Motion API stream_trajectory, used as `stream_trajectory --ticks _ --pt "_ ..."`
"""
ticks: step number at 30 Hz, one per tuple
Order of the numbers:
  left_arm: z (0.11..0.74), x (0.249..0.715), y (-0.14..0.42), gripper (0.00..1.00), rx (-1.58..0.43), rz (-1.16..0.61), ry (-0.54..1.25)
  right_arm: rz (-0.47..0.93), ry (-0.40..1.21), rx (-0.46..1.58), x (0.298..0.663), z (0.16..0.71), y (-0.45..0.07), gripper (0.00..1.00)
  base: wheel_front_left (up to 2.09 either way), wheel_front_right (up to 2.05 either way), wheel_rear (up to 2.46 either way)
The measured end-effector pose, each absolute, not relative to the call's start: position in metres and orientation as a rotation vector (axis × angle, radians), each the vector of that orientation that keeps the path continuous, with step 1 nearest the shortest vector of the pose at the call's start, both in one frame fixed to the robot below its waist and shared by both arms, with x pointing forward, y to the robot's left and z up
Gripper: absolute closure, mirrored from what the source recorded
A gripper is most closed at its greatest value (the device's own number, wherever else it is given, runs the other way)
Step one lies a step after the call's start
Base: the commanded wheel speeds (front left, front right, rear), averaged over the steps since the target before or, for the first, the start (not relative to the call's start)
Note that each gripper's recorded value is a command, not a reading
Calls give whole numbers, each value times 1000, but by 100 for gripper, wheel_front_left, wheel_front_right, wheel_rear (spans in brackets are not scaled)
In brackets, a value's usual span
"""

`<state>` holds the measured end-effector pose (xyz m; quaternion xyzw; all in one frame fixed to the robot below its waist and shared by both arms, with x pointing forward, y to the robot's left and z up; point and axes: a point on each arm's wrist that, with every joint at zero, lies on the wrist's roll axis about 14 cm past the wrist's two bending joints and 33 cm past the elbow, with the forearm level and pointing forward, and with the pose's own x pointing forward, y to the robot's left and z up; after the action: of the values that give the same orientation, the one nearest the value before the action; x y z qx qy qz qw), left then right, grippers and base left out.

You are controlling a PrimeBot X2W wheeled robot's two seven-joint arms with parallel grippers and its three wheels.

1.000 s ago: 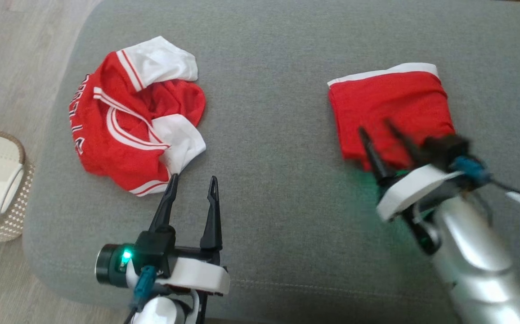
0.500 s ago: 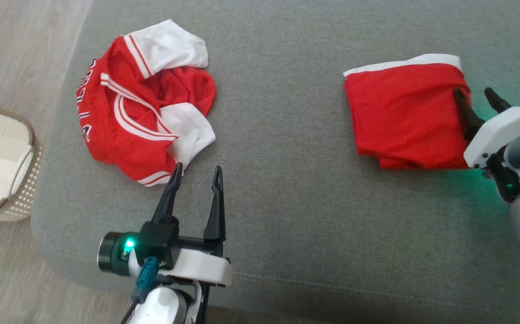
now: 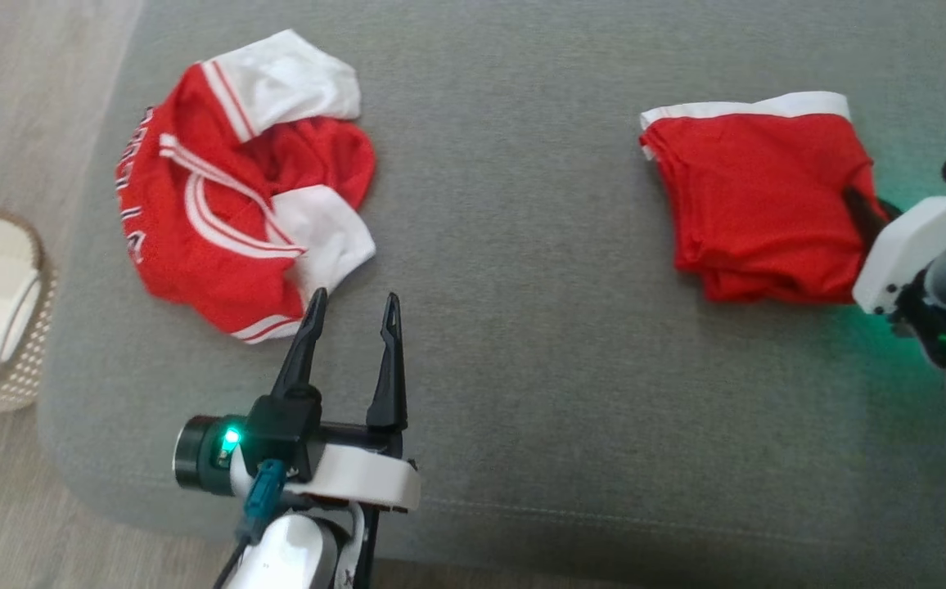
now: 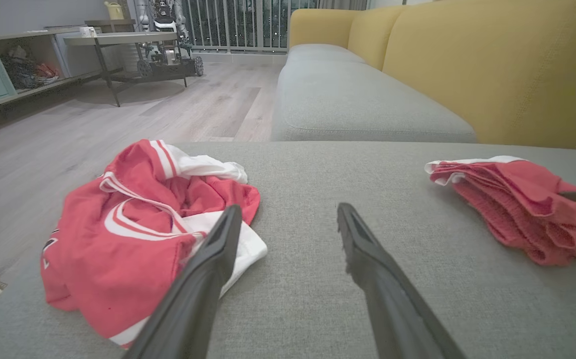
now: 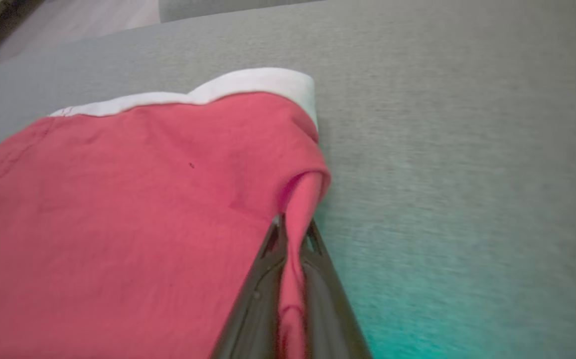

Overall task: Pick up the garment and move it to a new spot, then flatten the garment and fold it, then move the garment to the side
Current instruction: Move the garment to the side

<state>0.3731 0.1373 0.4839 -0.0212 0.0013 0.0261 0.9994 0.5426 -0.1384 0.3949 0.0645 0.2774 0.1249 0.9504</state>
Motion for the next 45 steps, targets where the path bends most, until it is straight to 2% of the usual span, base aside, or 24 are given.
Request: stream_trajectory --ticks 10,17,31,43,44,45 --pt "475 392 103 0 -48 -68 11 75 450 19 539 426 -250 100 0 0 0" --pt "471 406 82 0 -48 -148 7 -21 451 -87 521 433 -310 100 0 0 0" --pt "462 413 61 0 -47 -223 20 -126 371 -228 510 461 -360 100 0 0 0" --pt "466 414 59 0 -48 -228 8 -156 345 -337 506 476 -370 100 0 0 0" --pt "466 414 59 0 -48 -228 8 -158 347 -340 505 475 -369 93 0 0 0" --pt "467 414 59 0 -47 -228 7 -161 350 -346 504 475 -370 67 0 0 0"
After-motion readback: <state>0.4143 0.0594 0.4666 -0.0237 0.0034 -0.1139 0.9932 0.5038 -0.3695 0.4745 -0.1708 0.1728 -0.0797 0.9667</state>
